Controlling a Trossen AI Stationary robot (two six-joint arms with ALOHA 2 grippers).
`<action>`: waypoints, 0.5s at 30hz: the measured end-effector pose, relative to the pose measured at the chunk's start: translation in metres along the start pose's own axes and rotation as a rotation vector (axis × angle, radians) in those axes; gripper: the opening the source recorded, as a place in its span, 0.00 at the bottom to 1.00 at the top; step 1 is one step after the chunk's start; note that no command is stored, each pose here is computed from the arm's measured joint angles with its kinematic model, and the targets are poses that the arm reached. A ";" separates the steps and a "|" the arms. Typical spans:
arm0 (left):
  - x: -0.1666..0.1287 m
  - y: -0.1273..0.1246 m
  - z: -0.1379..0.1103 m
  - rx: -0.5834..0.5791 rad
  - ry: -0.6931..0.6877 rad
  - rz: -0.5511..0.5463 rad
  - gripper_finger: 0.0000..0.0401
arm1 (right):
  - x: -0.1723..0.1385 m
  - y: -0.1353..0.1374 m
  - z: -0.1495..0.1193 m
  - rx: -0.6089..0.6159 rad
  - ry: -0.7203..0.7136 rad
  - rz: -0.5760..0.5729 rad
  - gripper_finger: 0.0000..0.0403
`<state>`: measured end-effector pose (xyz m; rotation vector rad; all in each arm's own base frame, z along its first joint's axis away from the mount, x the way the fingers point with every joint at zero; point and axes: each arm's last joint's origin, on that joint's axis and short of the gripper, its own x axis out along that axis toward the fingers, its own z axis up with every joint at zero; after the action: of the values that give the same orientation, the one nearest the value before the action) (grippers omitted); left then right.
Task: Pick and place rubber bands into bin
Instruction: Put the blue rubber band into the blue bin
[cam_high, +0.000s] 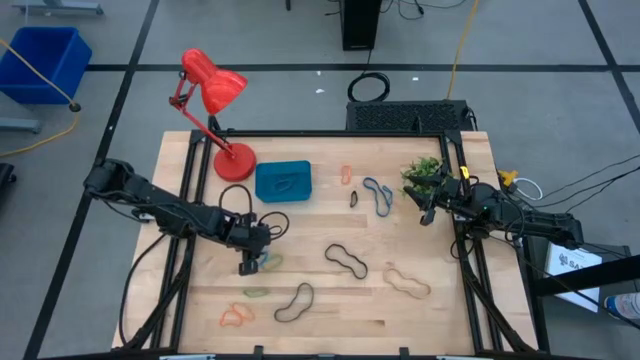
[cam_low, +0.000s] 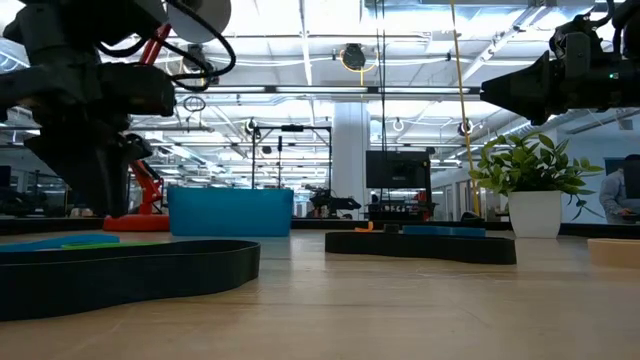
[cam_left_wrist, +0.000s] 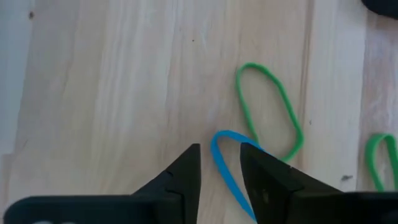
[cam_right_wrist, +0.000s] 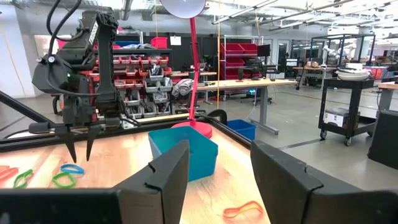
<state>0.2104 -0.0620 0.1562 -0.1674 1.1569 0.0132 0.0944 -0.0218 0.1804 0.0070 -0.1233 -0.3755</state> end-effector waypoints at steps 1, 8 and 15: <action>0.001 0.000 -0.001 0.000 0.003 0.001 0.28 | 0.000 0.000 0.000 0.000 0.000 0.000 0.42; 0.013 0.003 -0.010 -0.024 0.005 0.001 0.28 | 0.000 0.000 0.000 -0.001 0.000 0.000 0.42; 0.025 0.001 -0.011 -0.004 0.014 0.006 0.28 | 0.000 0.000 0.000 -0.001 0.002 0.000 0.42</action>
<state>0.2101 -0.0646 0.1285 -0.1677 1.1710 0.0196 0.0945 -0.0218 0.1803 0.0061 -0.1215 -0.3755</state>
